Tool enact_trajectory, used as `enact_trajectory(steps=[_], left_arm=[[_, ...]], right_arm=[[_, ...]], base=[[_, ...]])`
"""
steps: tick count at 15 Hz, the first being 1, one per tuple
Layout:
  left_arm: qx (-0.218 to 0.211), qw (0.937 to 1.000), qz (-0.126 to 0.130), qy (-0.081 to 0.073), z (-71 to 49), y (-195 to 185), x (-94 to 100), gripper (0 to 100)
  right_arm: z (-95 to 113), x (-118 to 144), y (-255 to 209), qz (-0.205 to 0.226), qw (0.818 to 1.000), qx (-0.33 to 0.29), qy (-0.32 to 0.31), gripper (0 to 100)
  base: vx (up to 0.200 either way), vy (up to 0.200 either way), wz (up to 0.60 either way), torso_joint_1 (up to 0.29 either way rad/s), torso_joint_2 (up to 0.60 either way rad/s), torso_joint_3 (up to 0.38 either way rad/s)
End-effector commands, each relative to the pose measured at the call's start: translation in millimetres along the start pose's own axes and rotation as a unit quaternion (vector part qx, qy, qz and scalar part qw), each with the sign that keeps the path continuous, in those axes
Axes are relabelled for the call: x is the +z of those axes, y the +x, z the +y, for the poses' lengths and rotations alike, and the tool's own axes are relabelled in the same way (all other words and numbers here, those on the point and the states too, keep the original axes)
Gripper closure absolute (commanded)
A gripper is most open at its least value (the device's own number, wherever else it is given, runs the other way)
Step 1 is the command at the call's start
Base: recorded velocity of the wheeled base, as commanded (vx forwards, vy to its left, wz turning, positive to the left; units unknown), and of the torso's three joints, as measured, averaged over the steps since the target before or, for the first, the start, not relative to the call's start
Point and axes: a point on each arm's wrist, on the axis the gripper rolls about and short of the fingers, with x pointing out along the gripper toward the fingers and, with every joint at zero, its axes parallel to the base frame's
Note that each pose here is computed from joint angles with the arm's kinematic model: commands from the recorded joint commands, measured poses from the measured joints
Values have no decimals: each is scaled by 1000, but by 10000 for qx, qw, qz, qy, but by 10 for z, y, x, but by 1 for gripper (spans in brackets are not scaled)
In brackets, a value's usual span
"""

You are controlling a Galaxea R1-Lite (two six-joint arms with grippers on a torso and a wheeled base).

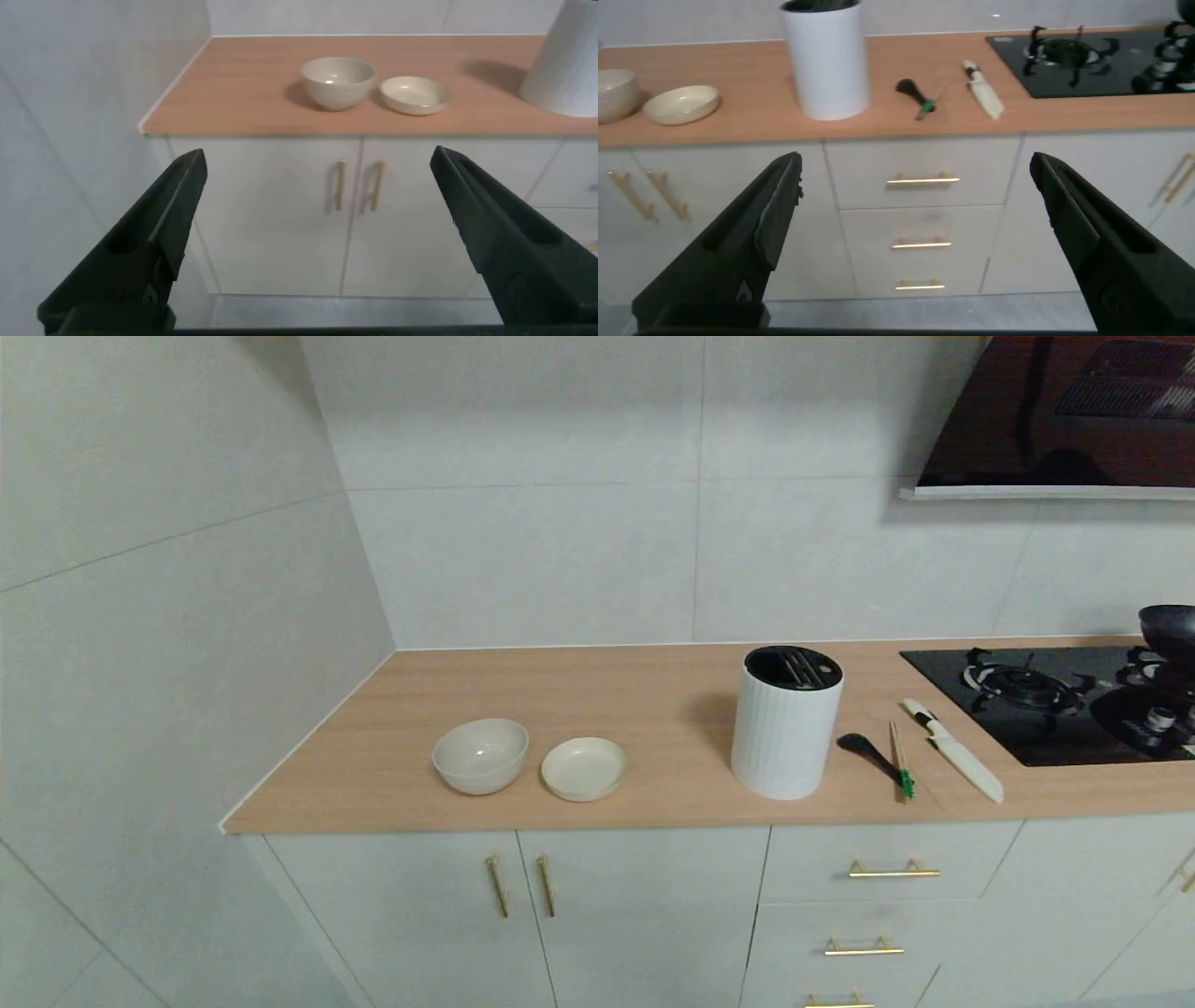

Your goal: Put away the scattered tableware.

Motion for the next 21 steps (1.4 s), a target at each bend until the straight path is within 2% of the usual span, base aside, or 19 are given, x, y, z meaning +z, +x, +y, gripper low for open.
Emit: enact_trajectory(steps=[1, 14, 21], left_arm=[[2, 10000, 1, -1, 0, 0, 0, 0], [2, 10000, 1, -1, -1, 0, 0, 0], [2, 10000, 9, -1, 0, 1, 0, 0]], right_arm=[[0, 0, 0, -3, 10000, -7, 1, 0], [0, 0, 1, 5, 10000, 1, 1, 0], [0, 0, 1, 5, 10000, 1, 1, 0]], base=[[0, 200, 0, 7, -7, -7], [0, 200, 0, 2, -1, 2], [0, 0, 0, 0, 0, 0]])
